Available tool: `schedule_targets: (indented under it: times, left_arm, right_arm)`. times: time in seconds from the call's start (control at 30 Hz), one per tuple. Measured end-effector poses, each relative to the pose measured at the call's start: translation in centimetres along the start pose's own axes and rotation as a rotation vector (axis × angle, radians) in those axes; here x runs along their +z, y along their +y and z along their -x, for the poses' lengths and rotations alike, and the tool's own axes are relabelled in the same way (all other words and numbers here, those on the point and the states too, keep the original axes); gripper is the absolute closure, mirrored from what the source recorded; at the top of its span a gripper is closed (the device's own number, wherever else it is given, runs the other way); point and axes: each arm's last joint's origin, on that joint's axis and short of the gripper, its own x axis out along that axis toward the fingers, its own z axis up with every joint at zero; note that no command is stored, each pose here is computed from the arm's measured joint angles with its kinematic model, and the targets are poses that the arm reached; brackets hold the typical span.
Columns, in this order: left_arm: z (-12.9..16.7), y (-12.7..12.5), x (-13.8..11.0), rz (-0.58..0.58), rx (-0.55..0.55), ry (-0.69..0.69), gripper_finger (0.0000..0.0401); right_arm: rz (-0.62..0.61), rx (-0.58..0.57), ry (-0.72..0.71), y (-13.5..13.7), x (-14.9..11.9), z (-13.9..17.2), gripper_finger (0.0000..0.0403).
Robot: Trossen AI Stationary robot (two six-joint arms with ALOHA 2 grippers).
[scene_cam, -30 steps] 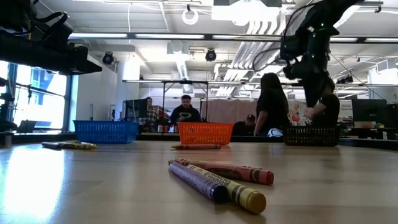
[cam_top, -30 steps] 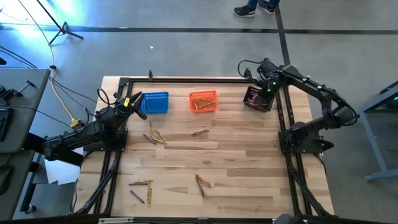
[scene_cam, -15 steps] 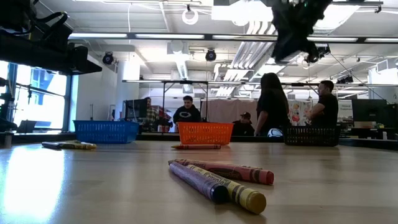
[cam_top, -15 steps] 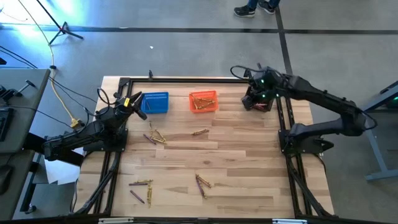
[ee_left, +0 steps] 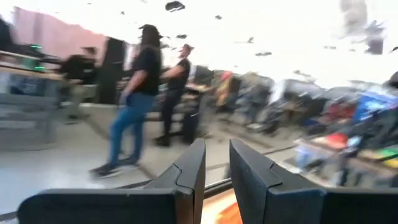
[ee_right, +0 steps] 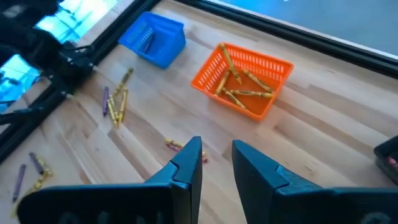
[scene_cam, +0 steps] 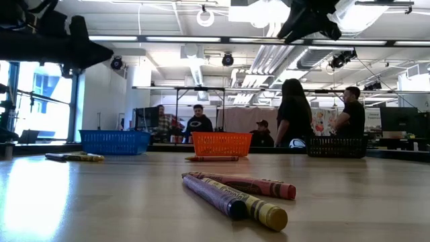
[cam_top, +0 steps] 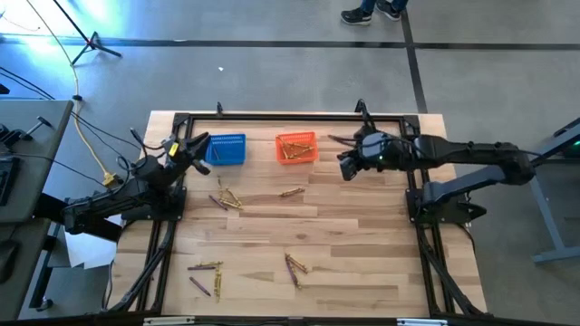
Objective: Sort crayons
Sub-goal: Put the yellow crayon into the orange bin
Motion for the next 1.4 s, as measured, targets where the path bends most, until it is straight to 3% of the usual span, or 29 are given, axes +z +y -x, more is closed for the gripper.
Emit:
schedule_targets:
  times: [0.1,0.23,0.33,0.47,0.57,0.63,0.7,0.87,0.97,1.13,1.23,1.4]
  left_arm:
    - [0.0,-0.1,0.3,0.06,-0.033,-0.023,0.0341]
    - [0.0,-0.2,1.0,0.306,-0.054,-0.09,0.0341]
    - [0.2,-0.3,2.0,0.362,-0.095,-0.181,0.0341]
    - [0.6,-0.1,3.5,0.49,-0.059,-0.348,0.0341]
    - [0.6,-0.4,4.5,0.663,-0.178,-0.34,0.0341]
    - [0.2,-1.2,5.3,0.671,-0.292,-0.23,0.0341]
    - [-0.7,-2.1,5.9,0.643,-0.329,-0.076,0.0341]
    - [-3.7,-4.5,7.6,0.444,-0.287,0.233,0.0341]
    - [-5.9,-6.0,7.4,0.294,-0.237,0.473,0.0341]
    - [-7.2,-6.8,5.1,0.079,-0.085,1.061,0.0341]
    - [-6.7,-6.7,3.1,0.034,0.056,1.386,0.0341]
    - [-5.7,-6.3,0.2,0.024,0.341,1.639,0.0341]
  right_arm:
    - [-0.026,-0.03,-0.015,0.3,-0.3,-0.4,0.033]
    - [-0.03,-0.05,-0.012,0.4,-0.4,-1.0,0.033]
    - [-0.033,-0.055,-0.013,0.4,-0.3,-1.2,0.033]
    - [-0.034,-0.052,-0.01,0.4,-0.3,-1.2,0.033]
    - [-0.036,-0.043,0.0,0.4,-0.3,-1.2,0.033]
    - [-0.048,-0.031,0.012,0.5,-0.3,-1.2,0.033]
    - [-0.06,-0.022,0.022,0.5,-0.4,-1.2,0.033]
    - [-0.06,0.0,0.048,0.6,-0.5,-1.2,0.033]
    - [-0.054,0.005,0.057,0.5,-0.5,-1.2,0.033]
    - [0.01,-0.027,0.108,0.1,-1.0,-1.1,0.033]
    - [0.03,-0.06,0.154,-0.2,-1.4,-1.1,0.033]
    - [0.052,-0.108,0.207,-0.8,-1.8,-0.9,0.033]
